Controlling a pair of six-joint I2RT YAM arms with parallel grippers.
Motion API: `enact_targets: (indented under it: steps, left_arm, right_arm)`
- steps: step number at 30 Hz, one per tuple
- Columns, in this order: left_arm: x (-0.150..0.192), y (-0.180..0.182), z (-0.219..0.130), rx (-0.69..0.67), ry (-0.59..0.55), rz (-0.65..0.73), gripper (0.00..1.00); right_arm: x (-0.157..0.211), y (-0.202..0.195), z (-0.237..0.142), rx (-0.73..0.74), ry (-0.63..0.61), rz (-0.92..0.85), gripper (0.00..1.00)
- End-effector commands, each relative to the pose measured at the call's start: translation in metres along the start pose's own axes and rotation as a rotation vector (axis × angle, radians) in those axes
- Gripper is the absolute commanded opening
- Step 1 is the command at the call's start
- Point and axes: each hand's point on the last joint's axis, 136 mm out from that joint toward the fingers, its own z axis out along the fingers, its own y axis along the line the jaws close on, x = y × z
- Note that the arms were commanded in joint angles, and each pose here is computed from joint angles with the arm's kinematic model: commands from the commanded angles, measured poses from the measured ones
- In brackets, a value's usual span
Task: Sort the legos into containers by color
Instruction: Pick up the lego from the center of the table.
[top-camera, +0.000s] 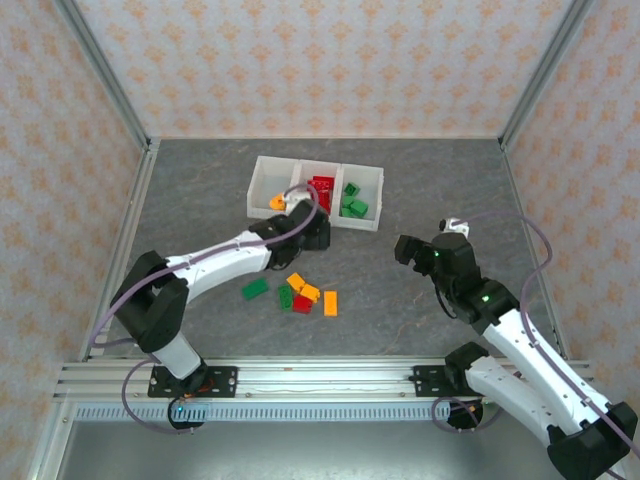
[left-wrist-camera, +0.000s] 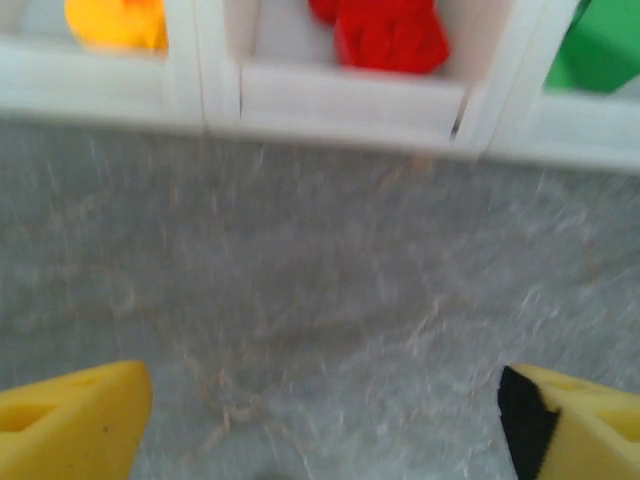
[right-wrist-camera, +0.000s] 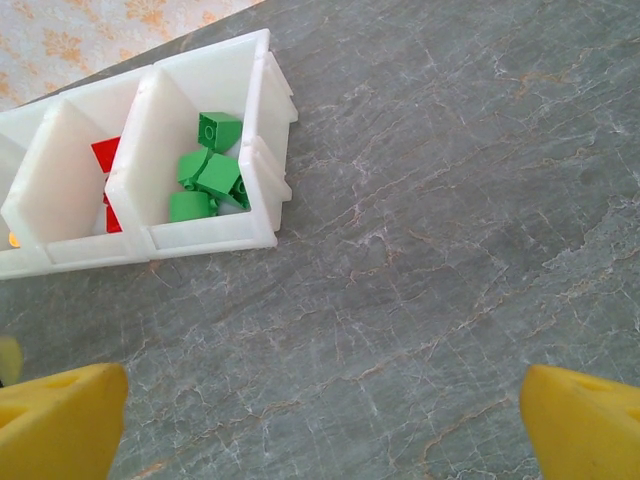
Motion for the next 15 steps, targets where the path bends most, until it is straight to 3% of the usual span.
enact_targets:
  steps: [1,5,15]
  left_arm:
    - [0.018,0.019,-0.008,-0.052,0.052,-0.122,0.86]
    - [0.037,0.011,-0.004,-0.015,0.102,-0.170,0.81]
    - [0.062,0.007,-0.004,-0.002,0.174,-0.209,0.80]
  right_arm:
    - [-0.002,-0.001,0.001,0.006,-0.016,-0.001,1.00]
    - [-0.003,-0.001,0.000,0.008,-0.019,0.002,1.00]
    - [-0.003,-0.002,0.000,0.007,-0.020,0.002,1.00]
